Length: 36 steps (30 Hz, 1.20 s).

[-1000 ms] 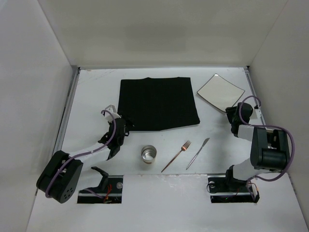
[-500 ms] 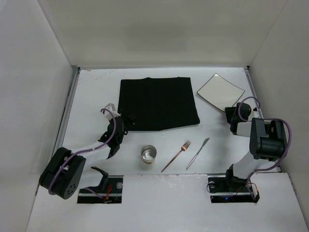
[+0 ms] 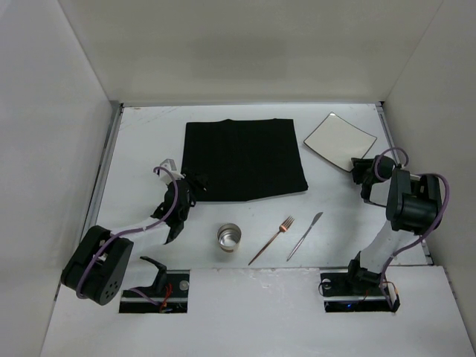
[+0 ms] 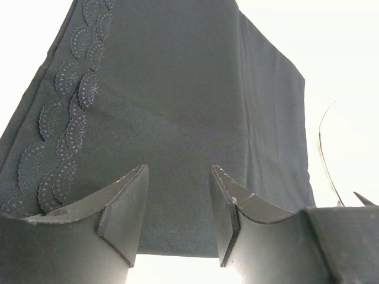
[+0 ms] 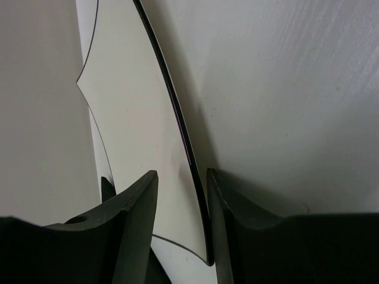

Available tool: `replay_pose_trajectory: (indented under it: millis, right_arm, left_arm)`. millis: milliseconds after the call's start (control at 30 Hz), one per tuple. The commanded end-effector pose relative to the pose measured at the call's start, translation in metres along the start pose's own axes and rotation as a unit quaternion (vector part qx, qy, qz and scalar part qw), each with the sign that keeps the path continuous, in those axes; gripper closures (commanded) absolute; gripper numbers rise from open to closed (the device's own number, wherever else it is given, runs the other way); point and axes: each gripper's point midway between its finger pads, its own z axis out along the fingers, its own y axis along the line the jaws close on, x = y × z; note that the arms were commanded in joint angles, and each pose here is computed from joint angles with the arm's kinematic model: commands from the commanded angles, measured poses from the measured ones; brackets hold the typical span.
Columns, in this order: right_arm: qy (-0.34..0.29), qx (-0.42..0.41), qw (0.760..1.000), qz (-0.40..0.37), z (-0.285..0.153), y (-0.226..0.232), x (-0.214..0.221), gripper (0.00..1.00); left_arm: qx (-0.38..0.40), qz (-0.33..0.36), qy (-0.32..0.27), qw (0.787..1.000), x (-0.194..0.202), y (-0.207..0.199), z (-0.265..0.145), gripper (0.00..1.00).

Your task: Set the dinner table for one person

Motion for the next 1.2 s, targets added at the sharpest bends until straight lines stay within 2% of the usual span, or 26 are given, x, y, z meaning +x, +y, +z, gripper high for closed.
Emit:
replay_pose_trajectory:
  millis: [0,333,500,1000,1167]
  right_arm:
    - [0.037,0.020,0.999,-0.002,0.002,-0.016,0.015,0.55]
    - [0.070,0.017,0.997,-0.003,0.004,-0.014,0.026,0.62]
    - [0.076,0.017,0.997,-0.003,0.004,-0.012,0.030,0.56]
    - [0.101,0.024,0.995,-0.014,-0.010,-0.021,0.048,0.56]
    - [0.094,0.048,0.993,-0.044,-0.018,-0.025,0.046,0.51]
  left_arm:
    - [0.014,-0.007,-0.023,1.000,-0.012,-0.007,0.002,0.57]
    - [0.012,-0.004,-0.022,1.000,-0.010,-0.007,0.007,0.58]
    - [0.011,-0.004,-0.021,1.000,-0.010,-0.006,0.007,0.58]
    - [0.016,-0.004,-0.018,1.000,-0.008,-0.009,0.006,0.57]
    - [0.016,-0.006,-0.017,1.000,-0.007,-0.008,0.006,0.57]
